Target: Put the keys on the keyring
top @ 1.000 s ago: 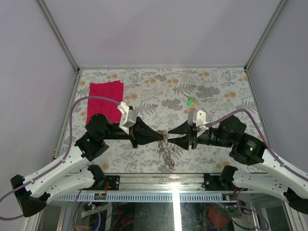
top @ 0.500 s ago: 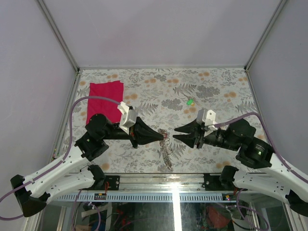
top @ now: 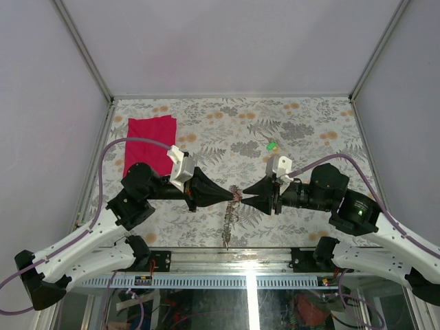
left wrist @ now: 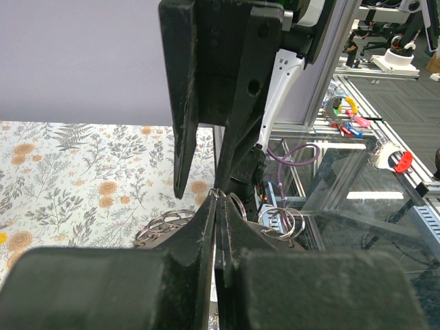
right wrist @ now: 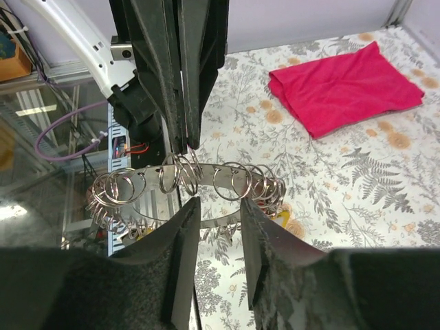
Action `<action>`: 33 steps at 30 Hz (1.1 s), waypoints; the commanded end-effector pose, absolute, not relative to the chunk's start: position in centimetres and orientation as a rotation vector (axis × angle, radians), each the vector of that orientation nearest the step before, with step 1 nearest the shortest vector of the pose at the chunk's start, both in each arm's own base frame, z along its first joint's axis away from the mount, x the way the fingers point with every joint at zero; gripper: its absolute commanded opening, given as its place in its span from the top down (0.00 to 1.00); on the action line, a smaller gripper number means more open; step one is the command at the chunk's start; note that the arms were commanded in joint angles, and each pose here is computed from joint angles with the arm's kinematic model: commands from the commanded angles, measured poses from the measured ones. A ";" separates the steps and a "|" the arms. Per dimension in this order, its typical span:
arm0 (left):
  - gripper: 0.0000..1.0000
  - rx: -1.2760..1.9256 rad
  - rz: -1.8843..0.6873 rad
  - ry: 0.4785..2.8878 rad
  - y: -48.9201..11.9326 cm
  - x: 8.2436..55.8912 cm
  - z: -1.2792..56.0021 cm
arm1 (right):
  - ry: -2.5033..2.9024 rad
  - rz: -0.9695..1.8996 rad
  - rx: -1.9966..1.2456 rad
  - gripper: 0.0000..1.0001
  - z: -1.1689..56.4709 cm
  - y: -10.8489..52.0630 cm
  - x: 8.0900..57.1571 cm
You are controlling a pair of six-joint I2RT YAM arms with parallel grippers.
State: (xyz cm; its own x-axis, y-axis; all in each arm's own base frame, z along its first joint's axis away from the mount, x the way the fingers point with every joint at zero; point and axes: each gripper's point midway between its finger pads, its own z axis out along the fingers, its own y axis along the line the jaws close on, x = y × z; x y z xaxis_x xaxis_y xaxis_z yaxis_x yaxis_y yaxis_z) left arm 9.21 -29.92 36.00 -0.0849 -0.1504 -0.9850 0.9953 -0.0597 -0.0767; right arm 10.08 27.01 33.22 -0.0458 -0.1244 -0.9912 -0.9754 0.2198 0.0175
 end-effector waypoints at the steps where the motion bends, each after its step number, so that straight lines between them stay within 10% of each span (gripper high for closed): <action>1: 1.00 1.057 -1.335 1.002 -29.2 9.1 39.6 | 1.363 1.080 -1.124 0.61 34.9 27.6 9.1; 33: 1.00 1.051 -1.322 1.011 -29.3 9.5 39.5 | 1.369 1.124 -1.113 0.59 35.0 27.1 8.2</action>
State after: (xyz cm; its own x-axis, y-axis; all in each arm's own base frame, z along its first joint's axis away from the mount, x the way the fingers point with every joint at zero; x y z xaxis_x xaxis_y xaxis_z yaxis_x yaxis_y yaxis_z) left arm 9.54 -29.93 35.91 -0.0823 -0.1464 -0.9858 0.9962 -0.0410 -0.0771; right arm 8.51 27.18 33.46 -0.0878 -0.1062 -0.9905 -0.9859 0.1512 0.0711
